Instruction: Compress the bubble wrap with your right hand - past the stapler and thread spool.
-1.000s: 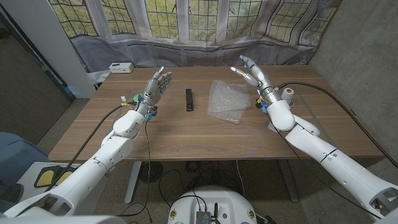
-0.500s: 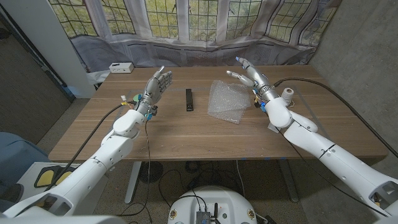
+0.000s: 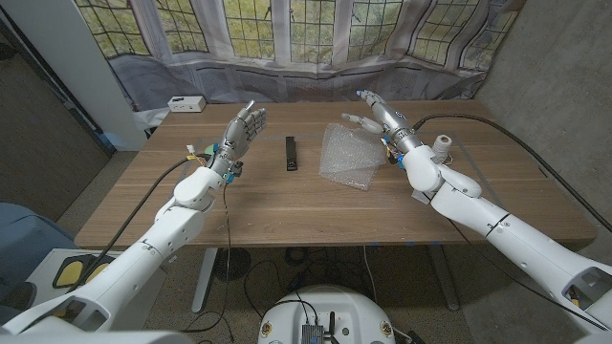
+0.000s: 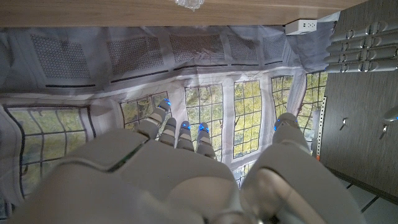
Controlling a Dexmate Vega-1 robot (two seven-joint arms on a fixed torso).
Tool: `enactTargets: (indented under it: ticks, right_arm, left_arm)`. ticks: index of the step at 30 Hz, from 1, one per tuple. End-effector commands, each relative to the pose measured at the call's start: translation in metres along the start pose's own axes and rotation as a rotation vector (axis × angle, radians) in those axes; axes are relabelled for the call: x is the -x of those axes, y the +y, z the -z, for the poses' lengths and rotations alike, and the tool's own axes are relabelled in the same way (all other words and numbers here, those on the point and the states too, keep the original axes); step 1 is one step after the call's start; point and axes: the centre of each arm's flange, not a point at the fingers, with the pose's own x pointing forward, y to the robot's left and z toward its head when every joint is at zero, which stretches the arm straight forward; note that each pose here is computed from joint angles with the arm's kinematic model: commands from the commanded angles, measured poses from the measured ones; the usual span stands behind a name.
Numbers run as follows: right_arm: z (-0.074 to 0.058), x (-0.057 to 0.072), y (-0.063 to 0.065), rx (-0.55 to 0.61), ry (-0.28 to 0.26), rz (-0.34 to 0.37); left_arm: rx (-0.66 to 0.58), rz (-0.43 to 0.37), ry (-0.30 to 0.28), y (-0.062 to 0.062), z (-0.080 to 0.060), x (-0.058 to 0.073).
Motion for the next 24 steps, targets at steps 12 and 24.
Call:
enactTargets:
  ticks: [12, 24]
  right_arm:
    - [-0.006, -0.024, 0.013, 0.191, 0.07, -0.124]
    - [-0.007, -0.034, 0.021, 0.272, 0.1, -0.182]
  left_arm:
    - [-0.002, 0.008, -0.007, -0.001, 0.001, -0.003]
    - [0.005, -0.008, 0.001, 0.0, 0.003, 0.0]
